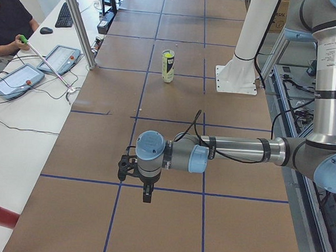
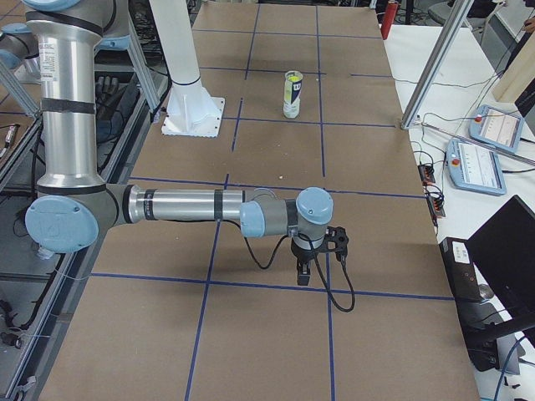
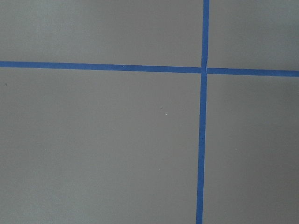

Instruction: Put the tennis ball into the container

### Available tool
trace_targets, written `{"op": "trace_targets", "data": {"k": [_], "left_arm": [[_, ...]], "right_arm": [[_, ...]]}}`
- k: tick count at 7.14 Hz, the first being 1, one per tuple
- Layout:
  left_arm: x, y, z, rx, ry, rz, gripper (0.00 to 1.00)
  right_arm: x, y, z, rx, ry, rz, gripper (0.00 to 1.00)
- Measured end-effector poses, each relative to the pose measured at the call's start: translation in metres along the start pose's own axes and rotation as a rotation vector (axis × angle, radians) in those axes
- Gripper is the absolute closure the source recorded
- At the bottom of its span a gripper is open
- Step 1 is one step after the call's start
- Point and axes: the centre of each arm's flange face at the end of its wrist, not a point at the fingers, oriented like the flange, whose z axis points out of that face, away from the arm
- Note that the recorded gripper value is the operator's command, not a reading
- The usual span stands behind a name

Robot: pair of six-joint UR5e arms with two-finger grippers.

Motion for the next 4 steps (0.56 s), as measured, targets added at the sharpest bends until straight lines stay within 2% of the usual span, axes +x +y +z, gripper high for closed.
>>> {"op": "trace_targets", "data": {"k": [2,4], "left_arm": [[0.0019,-0.0007,-0.0019,-0.004,0.01,-0.005,0.0],[0.0095,-0.0001,-0.0057,-0.017,0.052,-0.016,0.0]], "right_arm": [[0.0,0.0,0.0,0.0,0.0,0.0,0.0],[0.0,0.0,0.0,0.0,0.0,0.0,0.0]]}}
